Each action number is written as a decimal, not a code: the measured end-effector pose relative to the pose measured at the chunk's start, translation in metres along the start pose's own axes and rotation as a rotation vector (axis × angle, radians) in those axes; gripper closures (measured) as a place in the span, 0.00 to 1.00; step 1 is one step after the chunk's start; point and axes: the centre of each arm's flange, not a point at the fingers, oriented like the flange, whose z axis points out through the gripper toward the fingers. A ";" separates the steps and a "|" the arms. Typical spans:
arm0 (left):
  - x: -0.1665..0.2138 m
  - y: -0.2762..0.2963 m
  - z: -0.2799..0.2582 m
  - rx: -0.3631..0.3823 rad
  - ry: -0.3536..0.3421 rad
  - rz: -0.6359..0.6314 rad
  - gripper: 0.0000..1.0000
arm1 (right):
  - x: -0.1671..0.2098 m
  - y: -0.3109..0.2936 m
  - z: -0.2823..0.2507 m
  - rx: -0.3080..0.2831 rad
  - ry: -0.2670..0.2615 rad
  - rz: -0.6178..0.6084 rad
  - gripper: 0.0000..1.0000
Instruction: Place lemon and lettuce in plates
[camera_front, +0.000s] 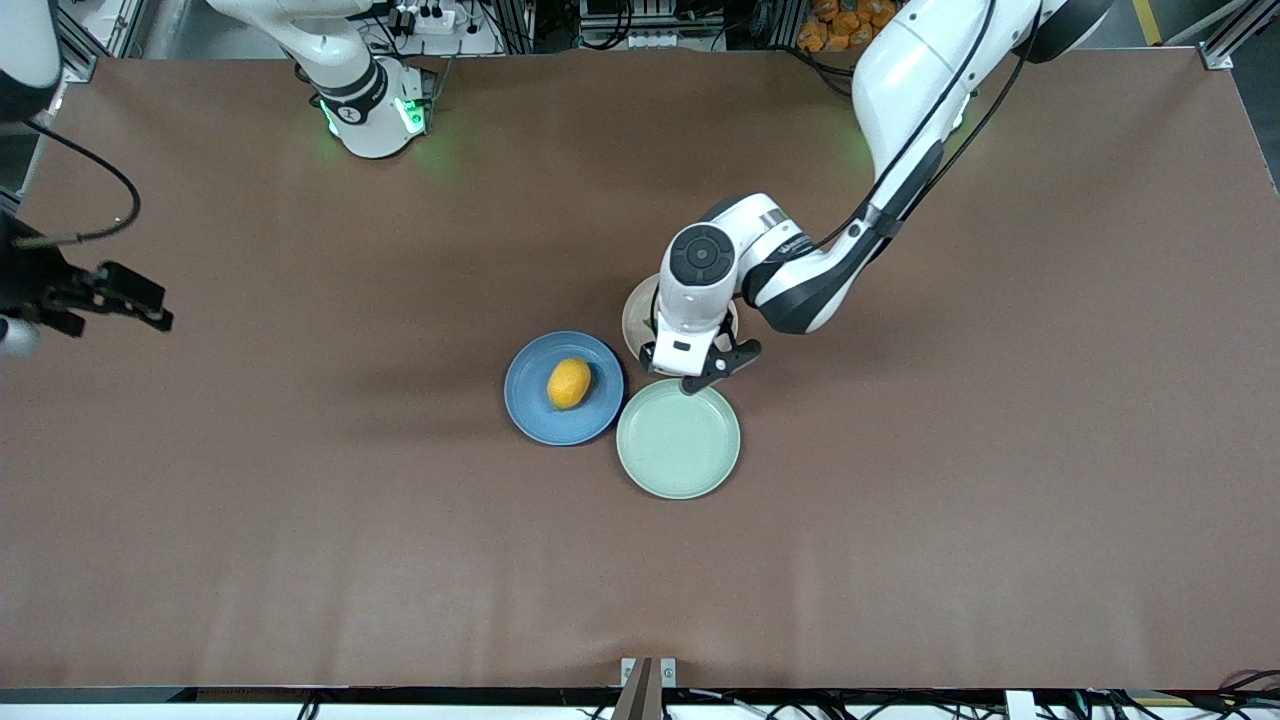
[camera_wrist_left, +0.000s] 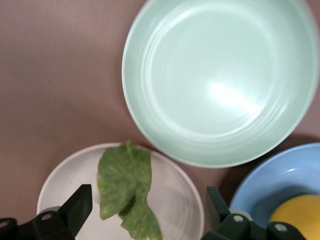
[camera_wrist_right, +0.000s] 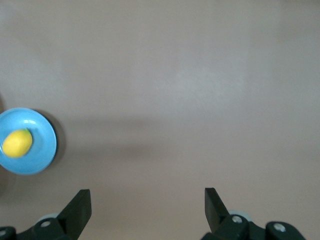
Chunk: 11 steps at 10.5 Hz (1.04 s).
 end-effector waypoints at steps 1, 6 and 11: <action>0.016 -0.003 -0.027 -0.020 0.030 0.002 0.00 | -0.005 -0.001 -0.011 -0.009 -0.013 -0.003 0.00; 0.112 -0.071 -0.175 -0.003 0.181 0.150 0.00 | 0.009 -0.003 0.008 -0.015 -0.012 -0.008 0.00; 0.208 -0.169 -0.267 0.016 0.164 0.247 0.00 | 0.011 -0.005 0.011 -0.014 -0.018 -0.012 0.00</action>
